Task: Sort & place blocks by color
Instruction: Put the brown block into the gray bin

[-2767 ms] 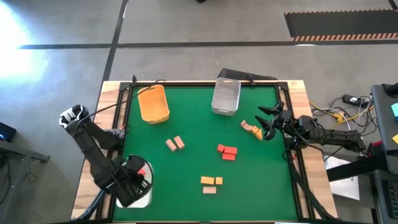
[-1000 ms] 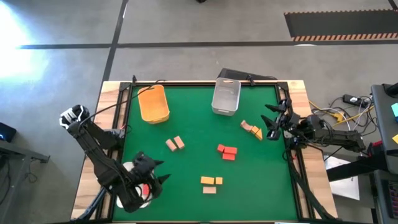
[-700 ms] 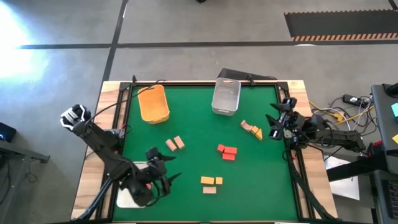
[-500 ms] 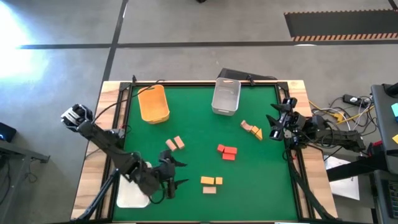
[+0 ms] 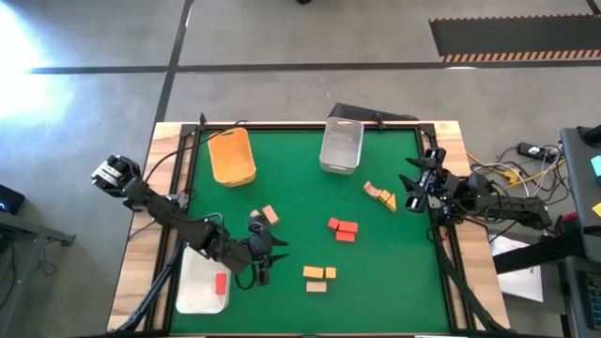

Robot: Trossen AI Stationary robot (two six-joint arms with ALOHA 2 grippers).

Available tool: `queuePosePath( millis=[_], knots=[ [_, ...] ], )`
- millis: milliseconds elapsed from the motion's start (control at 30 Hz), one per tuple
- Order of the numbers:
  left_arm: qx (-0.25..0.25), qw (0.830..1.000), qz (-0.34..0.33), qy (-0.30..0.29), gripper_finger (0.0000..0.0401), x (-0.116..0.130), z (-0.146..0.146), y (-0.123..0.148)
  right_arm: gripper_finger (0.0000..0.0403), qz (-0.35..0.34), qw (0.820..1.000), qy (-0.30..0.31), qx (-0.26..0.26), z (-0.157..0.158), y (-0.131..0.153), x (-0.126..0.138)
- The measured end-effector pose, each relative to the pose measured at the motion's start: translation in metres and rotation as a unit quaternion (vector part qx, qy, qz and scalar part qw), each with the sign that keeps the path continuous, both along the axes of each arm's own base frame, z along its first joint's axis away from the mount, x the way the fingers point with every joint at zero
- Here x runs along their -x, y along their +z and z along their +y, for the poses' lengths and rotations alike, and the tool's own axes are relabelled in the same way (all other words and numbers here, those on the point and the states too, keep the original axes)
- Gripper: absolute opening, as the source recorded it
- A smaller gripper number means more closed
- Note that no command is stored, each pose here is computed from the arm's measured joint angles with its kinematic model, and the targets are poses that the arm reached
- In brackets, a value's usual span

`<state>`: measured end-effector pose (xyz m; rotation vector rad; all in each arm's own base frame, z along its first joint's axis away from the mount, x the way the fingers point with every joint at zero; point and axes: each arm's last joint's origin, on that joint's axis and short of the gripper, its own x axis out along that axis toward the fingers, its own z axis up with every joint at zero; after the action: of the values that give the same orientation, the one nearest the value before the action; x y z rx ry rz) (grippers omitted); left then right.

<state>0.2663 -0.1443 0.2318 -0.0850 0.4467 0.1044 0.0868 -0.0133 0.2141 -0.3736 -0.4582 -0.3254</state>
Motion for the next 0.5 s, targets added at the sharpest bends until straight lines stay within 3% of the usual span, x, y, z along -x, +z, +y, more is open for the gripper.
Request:
queuePosePath(
  millis=[500],
  knots=[
    [-0.065,0.993,0.038,-0.090,0.0041,-0.003,0.051,0.007,0.0219,0.013,1.000,-0.009,0.006,0.000,-0.002,-0.001]
  ],
)
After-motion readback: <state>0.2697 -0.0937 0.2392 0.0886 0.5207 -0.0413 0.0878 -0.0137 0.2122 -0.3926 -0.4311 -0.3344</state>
